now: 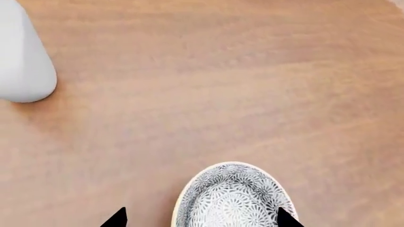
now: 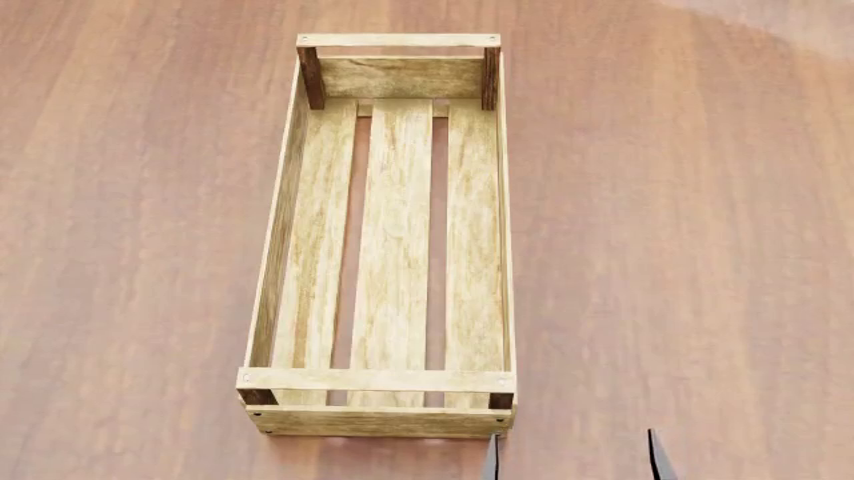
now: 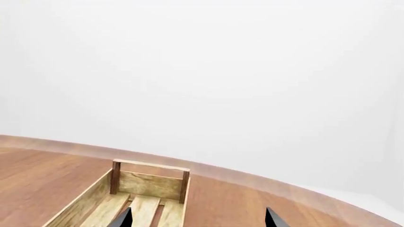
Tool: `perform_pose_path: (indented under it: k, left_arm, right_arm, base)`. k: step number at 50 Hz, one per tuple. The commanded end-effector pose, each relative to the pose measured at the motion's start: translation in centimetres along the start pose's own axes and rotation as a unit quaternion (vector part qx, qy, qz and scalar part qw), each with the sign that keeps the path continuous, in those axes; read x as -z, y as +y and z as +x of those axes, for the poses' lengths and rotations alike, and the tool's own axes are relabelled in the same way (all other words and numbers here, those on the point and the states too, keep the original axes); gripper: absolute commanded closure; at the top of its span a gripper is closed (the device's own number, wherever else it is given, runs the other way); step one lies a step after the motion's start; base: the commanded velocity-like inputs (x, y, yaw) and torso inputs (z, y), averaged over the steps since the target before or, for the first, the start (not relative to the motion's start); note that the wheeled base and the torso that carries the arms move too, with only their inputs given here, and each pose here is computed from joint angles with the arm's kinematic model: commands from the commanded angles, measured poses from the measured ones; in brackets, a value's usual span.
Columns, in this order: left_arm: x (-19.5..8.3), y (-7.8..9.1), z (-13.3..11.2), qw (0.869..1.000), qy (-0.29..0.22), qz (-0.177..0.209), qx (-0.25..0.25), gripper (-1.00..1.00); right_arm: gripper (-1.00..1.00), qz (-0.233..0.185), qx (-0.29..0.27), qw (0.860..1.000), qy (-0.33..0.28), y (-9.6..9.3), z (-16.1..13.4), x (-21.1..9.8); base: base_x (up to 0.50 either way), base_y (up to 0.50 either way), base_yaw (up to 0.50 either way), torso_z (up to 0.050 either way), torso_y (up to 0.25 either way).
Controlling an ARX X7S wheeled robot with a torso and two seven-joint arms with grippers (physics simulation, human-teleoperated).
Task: Stack the right bowl on the left bowl and place them in the tray.
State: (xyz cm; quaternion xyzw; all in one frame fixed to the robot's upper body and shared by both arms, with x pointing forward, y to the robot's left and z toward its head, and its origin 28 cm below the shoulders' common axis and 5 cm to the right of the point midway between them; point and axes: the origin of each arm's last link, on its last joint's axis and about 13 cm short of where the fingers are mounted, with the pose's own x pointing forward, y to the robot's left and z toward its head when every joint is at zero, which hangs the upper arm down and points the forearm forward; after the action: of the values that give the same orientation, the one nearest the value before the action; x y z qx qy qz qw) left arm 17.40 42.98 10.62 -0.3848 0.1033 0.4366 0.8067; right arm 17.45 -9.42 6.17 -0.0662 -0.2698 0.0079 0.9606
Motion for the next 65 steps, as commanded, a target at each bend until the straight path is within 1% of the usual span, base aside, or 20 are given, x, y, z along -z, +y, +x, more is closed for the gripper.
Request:
perform_pose_path:
  k: [1, 21, 27, 39, 51, 61, 65]
  left_arm:
    - [0.5, 0.7, 0.5, 1.000, 0.009, -0.020, -0.004, -1.00]
    - [1.1, -0.1, 0.9, 0.999, 0.025, -0.039, 0.008, -1.00]
    - [1.2, 0.1, 0.9, 0.999, 0.024, -0.035, 0.001, -1.00]
    - [1.5, 0.7, 1.6, 0.999, 0.029, -0.041, -0.008, -1.00]
    - [1.7, 0.6, 1.5, 0.998, 0.033, -0.044, -0.006, -1.00]
    - [1.9, 0.3, 1.7, 0.997, 0.042, -0.059, -0.002, -1.00]
    - [2.1, 0.5, 1.9, 0.997, 0.044, -0.066, -0.006, -1.00]
  right_arm:
    - [-1.00, -0.005, -0.001, 1.000, -0.006, 0.0, 0.3, 0.0]
    - [-1.00, -0.005, -0.006, 1.000, -0.005, 0.1, 0.1, 0.0]
    - [-1.00, -0.006, -0.007, 1.000, -0.005, 0.2, 0.1, 0.1]
    - [-1.00, -0.006, -0.009, 1.000, -0.004, 0.2, 0.1, 0.1]
    - [-1.00, -0.006, -0.011, 1.000, -0.003, 0.3, 0.0, 0.0]
    - [-1.00, -0.006, -0.012, 1.000, -0.003, 0.3, 0.0, 0.0]
    - [-1.00, -0.006, -0.012, 1.000, -0.003, 0.3, 0.0, 0.0]
  base:
    - [0.00, 0.00, 0.00, 0.000, 0.000]
    - [0.00, 0.00, 0.00, 0.000, 0.000]
    - [0.00, 0.00, 0.00, 0.000, 0.000]
    - [0.00, 0.00, 0.00, 0.000, 0.000]
    - [0.00, 0.00, 0.00, 0.000, 0.000]
    - [0.00, 0.00, 0.00, 0.000, 0.000]
    - [0.00, 0.00, 0.00, 0.000, 0.000]
